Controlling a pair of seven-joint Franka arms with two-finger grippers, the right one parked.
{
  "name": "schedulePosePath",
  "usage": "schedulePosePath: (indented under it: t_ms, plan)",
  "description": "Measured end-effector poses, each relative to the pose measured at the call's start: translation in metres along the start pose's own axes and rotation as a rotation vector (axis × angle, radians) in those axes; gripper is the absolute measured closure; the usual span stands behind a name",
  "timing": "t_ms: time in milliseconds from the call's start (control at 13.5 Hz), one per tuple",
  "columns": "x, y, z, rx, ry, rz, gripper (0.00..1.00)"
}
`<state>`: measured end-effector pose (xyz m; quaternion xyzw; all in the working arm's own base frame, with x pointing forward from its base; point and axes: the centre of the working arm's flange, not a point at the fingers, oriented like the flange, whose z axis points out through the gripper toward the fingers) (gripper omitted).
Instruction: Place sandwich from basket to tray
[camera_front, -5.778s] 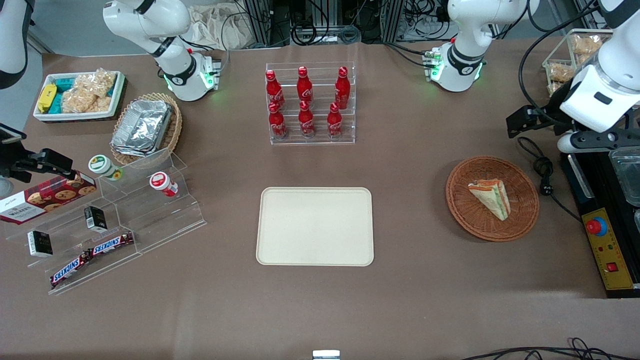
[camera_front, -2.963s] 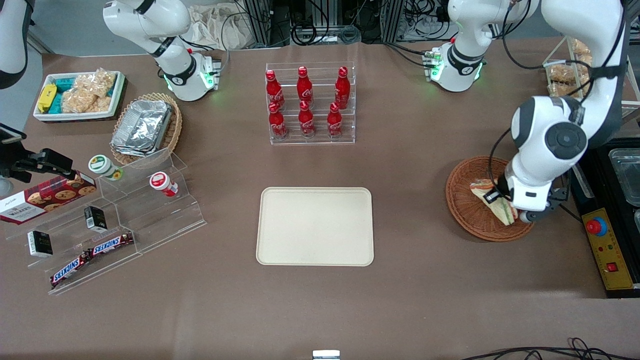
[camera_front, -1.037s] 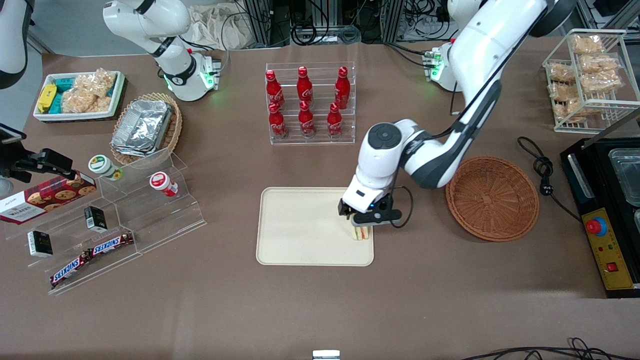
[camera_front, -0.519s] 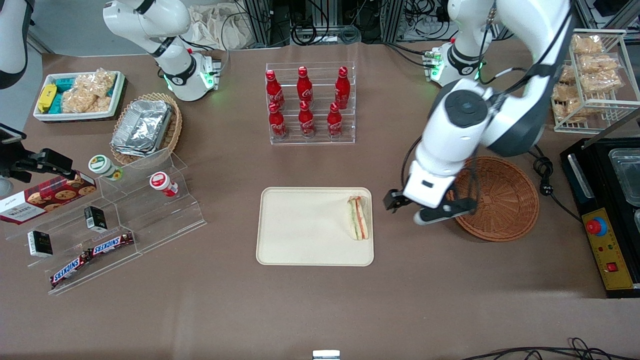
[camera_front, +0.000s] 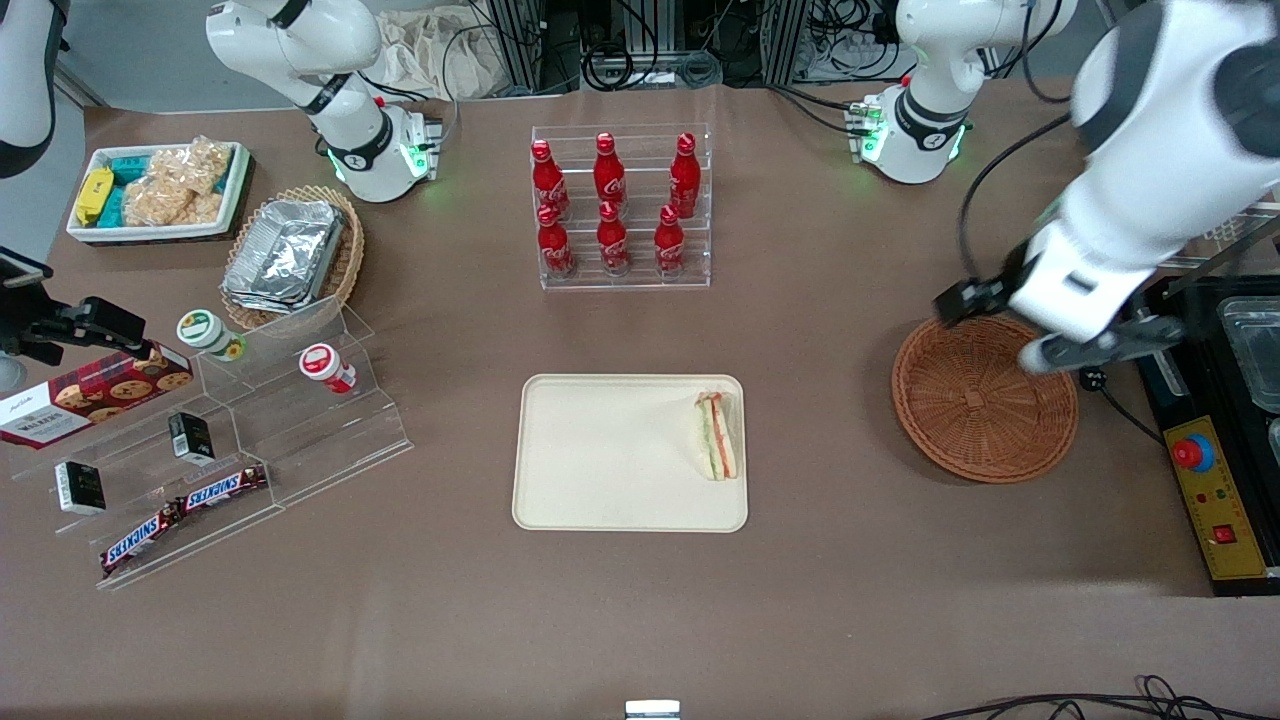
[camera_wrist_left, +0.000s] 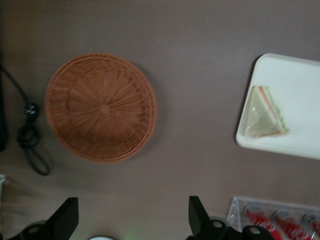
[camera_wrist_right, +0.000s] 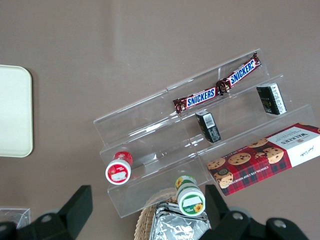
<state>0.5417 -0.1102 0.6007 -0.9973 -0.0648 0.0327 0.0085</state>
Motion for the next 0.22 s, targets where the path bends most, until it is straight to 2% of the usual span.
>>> schedulePosePath:
  t_ms: [222]
  plan:
    - [-0.0196,-0.0103,-0.0205,0.007,0.012,0.029,0.01]
